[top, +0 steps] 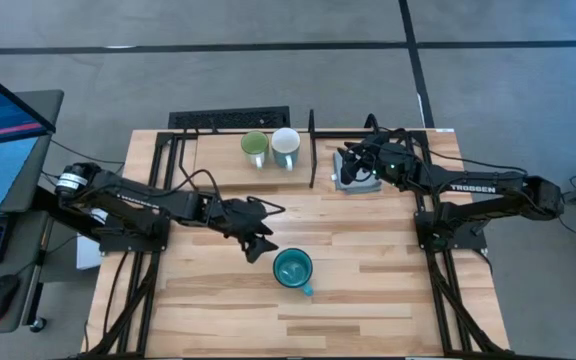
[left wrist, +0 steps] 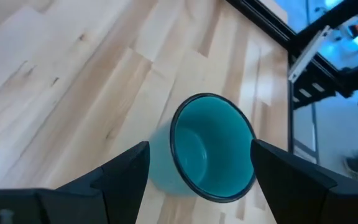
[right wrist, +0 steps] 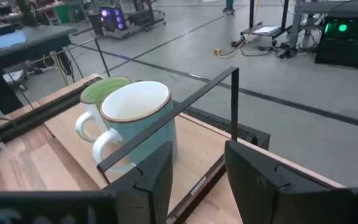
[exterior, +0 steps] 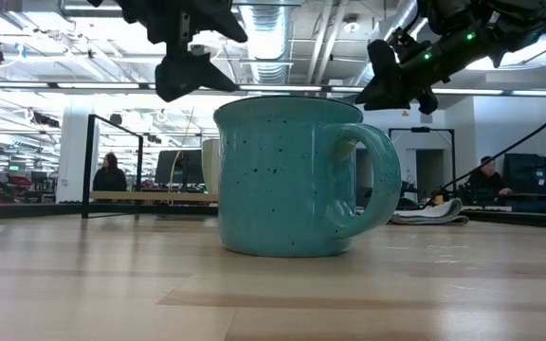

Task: Stack small to large cups/mugs on shelf
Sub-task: Put the blue mug on the shelf

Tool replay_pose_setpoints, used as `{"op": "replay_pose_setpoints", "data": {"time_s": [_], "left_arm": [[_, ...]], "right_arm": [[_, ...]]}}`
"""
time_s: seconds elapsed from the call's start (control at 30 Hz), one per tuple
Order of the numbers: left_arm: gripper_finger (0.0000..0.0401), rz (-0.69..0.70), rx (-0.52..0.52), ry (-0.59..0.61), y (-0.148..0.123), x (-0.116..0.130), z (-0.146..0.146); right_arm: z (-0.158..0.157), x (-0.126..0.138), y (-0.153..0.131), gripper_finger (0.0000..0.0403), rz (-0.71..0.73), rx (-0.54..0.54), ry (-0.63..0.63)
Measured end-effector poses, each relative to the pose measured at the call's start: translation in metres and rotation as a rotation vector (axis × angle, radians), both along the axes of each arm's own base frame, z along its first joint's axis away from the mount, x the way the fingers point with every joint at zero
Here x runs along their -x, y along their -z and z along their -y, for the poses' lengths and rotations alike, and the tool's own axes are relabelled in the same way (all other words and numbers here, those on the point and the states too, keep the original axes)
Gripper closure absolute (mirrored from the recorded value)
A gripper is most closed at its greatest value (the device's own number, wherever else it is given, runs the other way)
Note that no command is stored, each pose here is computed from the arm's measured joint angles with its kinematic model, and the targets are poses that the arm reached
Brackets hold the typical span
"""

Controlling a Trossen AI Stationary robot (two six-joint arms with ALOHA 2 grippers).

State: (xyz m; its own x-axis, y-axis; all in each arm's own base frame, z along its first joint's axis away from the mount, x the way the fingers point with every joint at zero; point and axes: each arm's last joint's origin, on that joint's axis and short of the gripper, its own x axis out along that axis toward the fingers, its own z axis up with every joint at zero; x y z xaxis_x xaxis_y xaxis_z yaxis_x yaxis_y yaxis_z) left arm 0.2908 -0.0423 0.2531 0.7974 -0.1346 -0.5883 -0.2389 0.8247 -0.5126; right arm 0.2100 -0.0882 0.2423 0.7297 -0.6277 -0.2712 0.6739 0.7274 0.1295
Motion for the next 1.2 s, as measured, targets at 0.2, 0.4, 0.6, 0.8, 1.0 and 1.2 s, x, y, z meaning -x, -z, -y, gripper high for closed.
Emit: {"op": "replay_pose_setpoints", "data": {"time_s": [0.2, 0.4, 0.6, 0.8, 1.0, 1.2], "left_arm": [[0.0131, -0.016, -0.036, -0.06, 0.002, 0.002, 0.006], [0.0131, -0.006, -0.073, -0.082, 0.001, 0.004, 0.016], [0.0131, -0.029, -0.112, -0.103, 0.013, -0.002, 0.022], [0.0131, -0.115, -0.079, -0.043, 0.043, -0.028, 0.031], [0.0131, -0.188, -0.103, 0.005, 0.056, -0.057, 0.041], [0.0131, -0.356, -0.16, 0.026, 0.054, -0.071, 0.044]], "right_arm": [[0.0, 0.0, 0.0, 0.0236, 0.001, -0.001, -0.001], [0.0, 0.0, 0.0, 0.0236, 0.009, -0.01, 0.002], [0.0, 0.0, 0.0, 0.0236, 0.035, -0.039, 0.013], [0.0, 0.0, 0.0, 0.0236, 0.035, -0.039, 0.013], [0.0, 0.0, 0.0, 0.0236, 0.034, -0.039, 0.013], [-0.001, 0.0, 0.002, 0.0236, 0.016, -0.047, 0.011]]}}
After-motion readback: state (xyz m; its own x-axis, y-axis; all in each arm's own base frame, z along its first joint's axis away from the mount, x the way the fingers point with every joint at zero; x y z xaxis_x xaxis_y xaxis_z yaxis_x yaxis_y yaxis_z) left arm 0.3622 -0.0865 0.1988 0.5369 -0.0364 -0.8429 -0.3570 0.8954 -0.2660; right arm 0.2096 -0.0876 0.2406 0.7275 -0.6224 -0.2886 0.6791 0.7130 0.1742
